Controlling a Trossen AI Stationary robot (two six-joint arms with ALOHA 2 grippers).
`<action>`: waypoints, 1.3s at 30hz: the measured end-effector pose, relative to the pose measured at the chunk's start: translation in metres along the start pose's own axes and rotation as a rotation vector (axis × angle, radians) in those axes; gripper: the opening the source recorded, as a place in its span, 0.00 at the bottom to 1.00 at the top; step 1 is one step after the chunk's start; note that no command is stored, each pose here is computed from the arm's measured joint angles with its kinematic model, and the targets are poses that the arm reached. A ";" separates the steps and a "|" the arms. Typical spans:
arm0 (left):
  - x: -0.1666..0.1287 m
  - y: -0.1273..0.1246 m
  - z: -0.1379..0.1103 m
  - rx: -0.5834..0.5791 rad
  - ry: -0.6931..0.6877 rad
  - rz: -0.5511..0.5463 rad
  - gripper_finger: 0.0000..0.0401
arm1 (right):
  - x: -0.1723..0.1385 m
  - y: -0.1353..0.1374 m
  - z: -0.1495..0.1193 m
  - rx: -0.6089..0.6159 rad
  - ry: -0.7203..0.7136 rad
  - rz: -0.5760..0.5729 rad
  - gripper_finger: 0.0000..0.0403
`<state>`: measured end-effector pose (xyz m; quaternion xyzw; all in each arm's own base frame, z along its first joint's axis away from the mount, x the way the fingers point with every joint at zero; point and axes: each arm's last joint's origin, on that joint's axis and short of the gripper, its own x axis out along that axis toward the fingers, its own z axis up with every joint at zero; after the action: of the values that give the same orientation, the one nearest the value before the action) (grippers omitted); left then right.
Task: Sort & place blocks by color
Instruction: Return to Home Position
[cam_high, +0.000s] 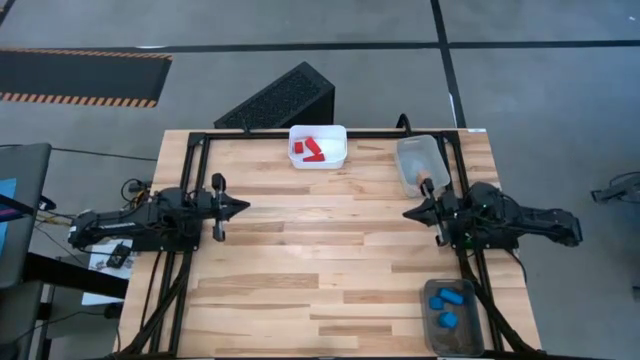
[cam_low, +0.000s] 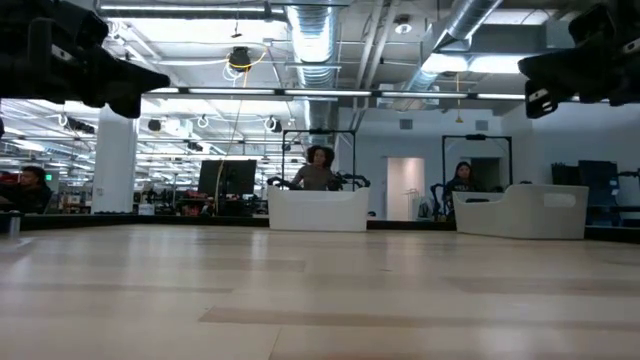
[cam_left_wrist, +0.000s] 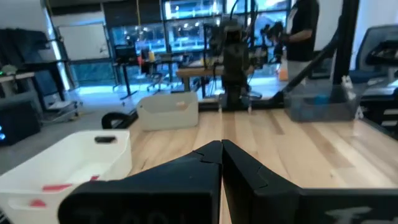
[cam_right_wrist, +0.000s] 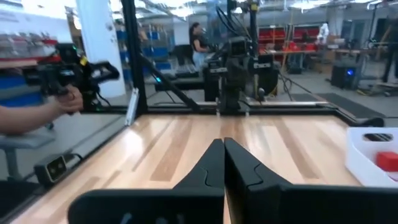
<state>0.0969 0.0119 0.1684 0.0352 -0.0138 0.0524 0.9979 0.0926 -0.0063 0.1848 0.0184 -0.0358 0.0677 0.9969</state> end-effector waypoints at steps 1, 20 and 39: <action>0.000 0.000 0.001 -0.002 -0.010 -0.008 0.00 | 0.001 0.000 -0.002 0.008 -0.015 0.006 0.03; 0.000 0.001 0.000 -0.199 -0.004 0.033 0.00 | 0.003 0.005 -0.004 0.135 -0.073 0.089 0.08; 0.000 0.001 0.000 -0.185 -0.004 0.045 0.00 | 0.003 0.005 -0.012 0.185 -0.002 0.079 0.10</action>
<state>0.0966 0.0131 0.1685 -0.0575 -0.0214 0.0732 0.9954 0.0961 -0.0006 0.1736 0.1089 -0.0312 0.1098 0.9875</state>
